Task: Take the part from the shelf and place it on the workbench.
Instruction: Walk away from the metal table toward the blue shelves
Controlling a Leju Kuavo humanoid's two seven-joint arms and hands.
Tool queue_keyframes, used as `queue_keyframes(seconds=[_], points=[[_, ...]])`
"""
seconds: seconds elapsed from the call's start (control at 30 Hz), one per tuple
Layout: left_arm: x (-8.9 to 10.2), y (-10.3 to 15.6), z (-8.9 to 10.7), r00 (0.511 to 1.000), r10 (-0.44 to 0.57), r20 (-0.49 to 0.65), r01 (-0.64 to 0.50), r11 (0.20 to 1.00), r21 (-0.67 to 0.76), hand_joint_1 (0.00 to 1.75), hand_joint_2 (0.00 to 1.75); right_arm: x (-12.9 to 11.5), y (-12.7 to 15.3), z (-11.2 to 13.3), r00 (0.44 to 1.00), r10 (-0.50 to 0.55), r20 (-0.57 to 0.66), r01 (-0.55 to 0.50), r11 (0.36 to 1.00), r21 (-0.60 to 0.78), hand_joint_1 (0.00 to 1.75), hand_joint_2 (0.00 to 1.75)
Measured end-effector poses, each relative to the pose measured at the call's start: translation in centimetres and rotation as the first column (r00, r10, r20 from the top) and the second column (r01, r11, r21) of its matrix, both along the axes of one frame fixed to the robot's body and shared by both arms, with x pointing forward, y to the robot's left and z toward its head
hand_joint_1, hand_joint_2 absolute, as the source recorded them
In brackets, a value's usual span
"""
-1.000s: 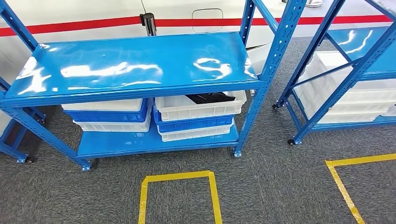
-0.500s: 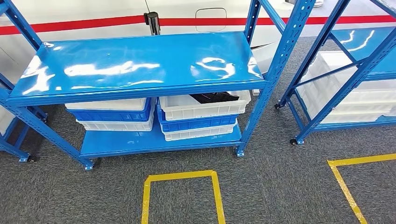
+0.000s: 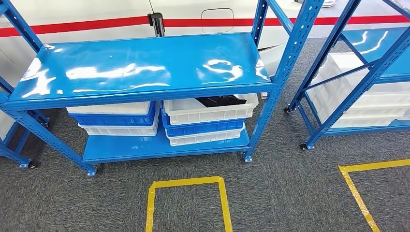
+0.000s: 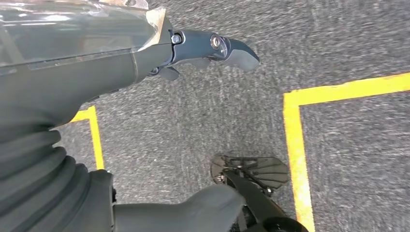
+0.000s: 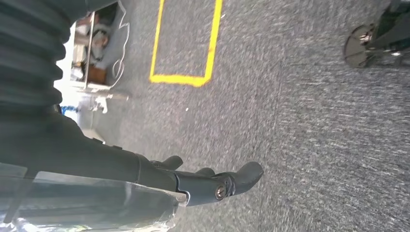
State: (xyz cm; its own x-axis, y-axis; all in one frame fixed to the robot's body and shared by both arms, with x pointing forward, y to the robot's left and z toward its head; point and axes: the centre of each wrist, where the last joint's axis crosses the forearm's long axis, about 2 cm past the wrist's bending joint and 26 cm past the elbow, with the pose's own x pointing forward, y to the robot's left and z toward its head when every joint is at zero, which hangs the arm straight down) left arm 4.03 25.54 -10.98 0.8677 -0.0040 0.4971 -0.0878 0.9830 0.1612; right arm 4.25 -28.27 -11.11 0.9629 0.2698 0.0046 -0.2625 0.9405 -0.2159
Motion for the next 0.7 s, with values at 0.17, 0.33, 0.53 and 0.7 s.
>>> queue_keyframes(seconds=[0.17, 0.33, 0.53, 0.7], points=[[-0.6, 0.9, -0.1, 0.999, 0.007, -0.051, -0.009, 1.0, -0.024, 0.0, 0.0, -0.7, -0.3, -0.1, 0.998, -0.049, 0.029, 0.048, 0.998, 0.046, 0.0, 0.0], [-1.3, 1.7, -0.2, 0.995, 0.005, -0.1, -0.01, 0.999, -0.053, 0.0, 0.87, -1.6, -0.6, -0.1, 0.993, -0.103, 0.059, 0.097, 0.991, 0.094, 0.0, 0.0], [-1.9, 2.4, -0.2, 0.988, -0.005, -0.152, -0.009, 0.996, -0.09, 0.0, 0.87, -2.3, -0.8, -0.1, 0.983, -0.16, 0.092, 0.146, 0.978, 0.147, 0.0, 0.0], [-2.4, 2.8, -0.2, 0.98, -0.016, -0.197, -0.01, 0.992, -0.128, 0.0, 0.0, -3.0, -0.9, -0.1, 0.97, -0.21, 0.121, 0.184, 0.964, 0.193, 0.0, 0.0]])
